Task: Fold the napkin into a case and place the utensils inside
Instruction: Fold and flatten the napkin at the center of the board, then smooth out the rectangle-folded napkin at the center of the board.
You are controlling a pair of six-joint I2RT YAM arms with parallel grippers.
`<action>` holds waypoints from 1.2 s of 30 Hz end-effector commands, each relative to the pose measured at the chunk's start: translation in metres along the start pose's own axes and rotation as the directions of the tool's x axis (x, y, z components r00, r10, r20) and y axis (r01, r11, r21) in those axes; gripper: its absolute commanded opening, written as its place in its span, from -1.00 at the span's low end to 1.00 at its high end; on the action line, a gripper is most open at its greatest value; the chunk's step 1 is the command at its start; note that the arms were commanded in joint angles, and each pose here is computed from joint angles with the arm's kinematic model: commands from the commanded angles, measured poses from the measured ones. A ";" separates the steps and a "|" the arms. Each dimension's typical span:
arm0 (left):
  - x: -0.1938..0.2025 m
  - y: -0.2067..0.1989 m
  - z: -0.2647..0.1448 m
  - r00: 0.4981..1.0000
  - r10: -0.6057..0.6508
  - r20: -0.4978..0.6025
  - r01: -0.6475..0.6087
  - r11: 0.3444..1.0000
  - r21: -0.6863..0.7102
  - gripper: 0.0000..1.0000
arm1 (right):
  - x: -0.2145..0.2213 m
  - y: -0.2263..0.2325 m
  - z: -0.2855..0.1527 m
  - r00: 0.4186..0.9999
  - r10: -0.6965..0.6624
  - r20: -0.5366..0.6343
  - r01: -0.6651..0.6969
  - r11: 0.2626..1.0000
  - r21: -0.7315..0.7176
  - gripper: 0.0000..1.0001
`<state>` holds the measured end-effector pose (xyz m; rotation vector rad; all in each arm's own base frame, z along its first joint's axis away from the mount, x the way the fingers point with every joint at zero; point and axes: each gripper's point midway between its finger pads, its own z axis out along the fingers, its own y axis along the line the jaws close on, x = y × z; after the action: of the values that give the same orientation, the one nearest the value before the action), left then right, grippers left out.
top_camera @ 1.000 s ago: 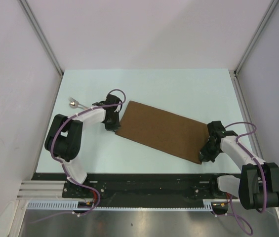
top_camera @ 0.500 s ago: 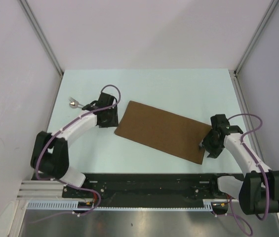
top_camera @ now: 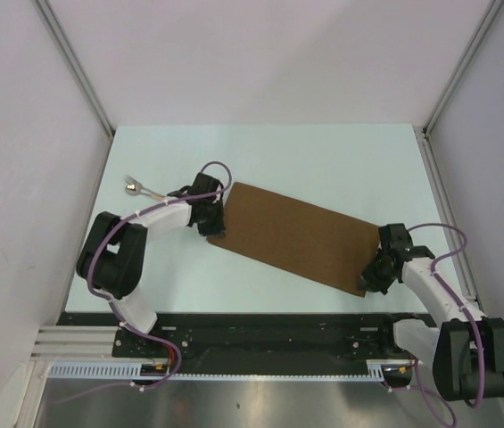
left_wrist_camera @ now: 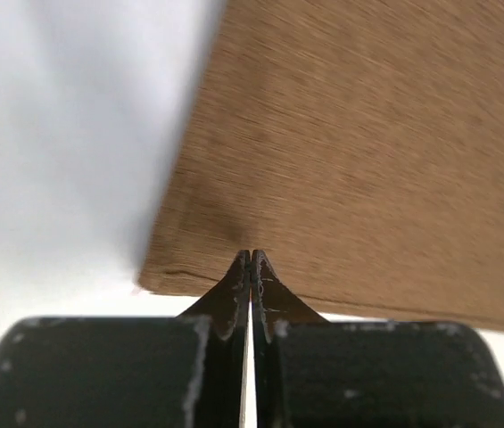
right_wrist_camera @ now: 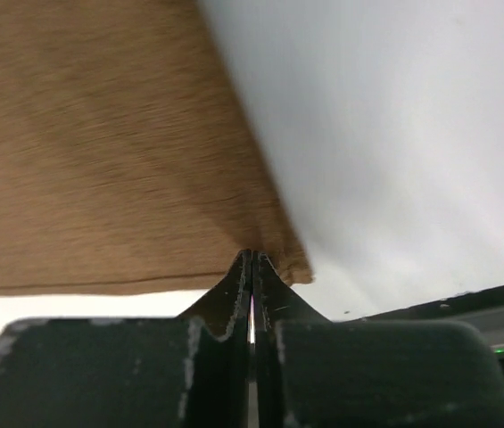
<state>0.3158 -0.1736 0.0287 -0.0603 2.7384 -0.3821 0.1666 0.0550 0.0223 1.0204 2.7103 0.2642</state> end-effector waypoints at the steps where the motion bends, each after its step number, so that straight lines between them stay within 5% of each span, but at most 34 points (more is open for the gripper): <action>1: -0.034 0.001 -0.024 0.984 0.045 0.170 -0.033 0.997 -0.068 -1.00 | -0.016 0.013 -0.006 0.997 0.036 0.074 -0.029 0.995 -0.093 -0.99; 4: -0.078 -0.053 -0.062 0.925 0.025 0.380 -0.091 0.983 0.157 -0.88 | -0.047 0.050 -0.034 0.976 -0.001 0.216 0.061 0.959 -0.276 -0.75; 6: -0.093 -0.075 -0.068 0.917 -0.031 0.397 -0.086 0.959 0.272 -0.90 | -0.065 0.068 -0.046 0.961 -0.015 0.275 0.119 0.923 -0.367 -0.46; 9: -0.106 -0.126 -0.053 0.934 -0.106 0.342 -0.090 0.855 0.511 -0.93 | -0.086 0.106 -0.052 0.960 -0.031 0.280 0.182 0.825 -0.535 -0.15; 10: -0.113 -0.151 -0.061 0.936 -0.163 0.312 -0.077 0.770 0.633 -0.94 | -0.097 0.128 -0.064 0.949 -0.045 0.313 0.237 0.757 -0.609 -0.06; 13: -0.125 -0.178 -0.043 0.934 -0.277 0.225 0.001 0.631 0.776 -0.97 | -0.116 0.171 -0.063 0.955 -0.069 0.290 0.265 0.640 -0.721 0.01; 16: -0.133 -0.189 -0.019 0.932 -0.315 0.178 0.041 0.582 0.812 -0.97 | -0.123 0.201 -0.048 0.969 -0.084 0.234 0.238 0.582 -0.778 -0.07; 21: -0.145 -0.169 0.020 0.914 -0.360 0.184 0.108 0.657 0.746 -0.99 | -0.132 0.237 -0.016 0.982 -0.101 0.159 0.188 0.526 -0.829 -0.72; 24: -0.141 -0.141 0.047 0.906 -0.395 0.149 0.195 0.704 0.683 -0.99 | -0.129 0.246 -0.001 0.988 -0.092 0.122 0.152 0.508 -0.848 -0.81; 36: -0.138 -0.072 0.096 0.860 -0.506 0.071 0.419 0.779 0.467 -0.99 | -0.145 0.208 0.082 0.996 -0.038 0.079 0.085 0.638 -0.766 -0.85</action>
<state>0.4676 -0.2708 0.0224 -0.5290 2.3058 -1.1515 0.4040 0.1365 0.0172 0.6841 2.2290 1.2974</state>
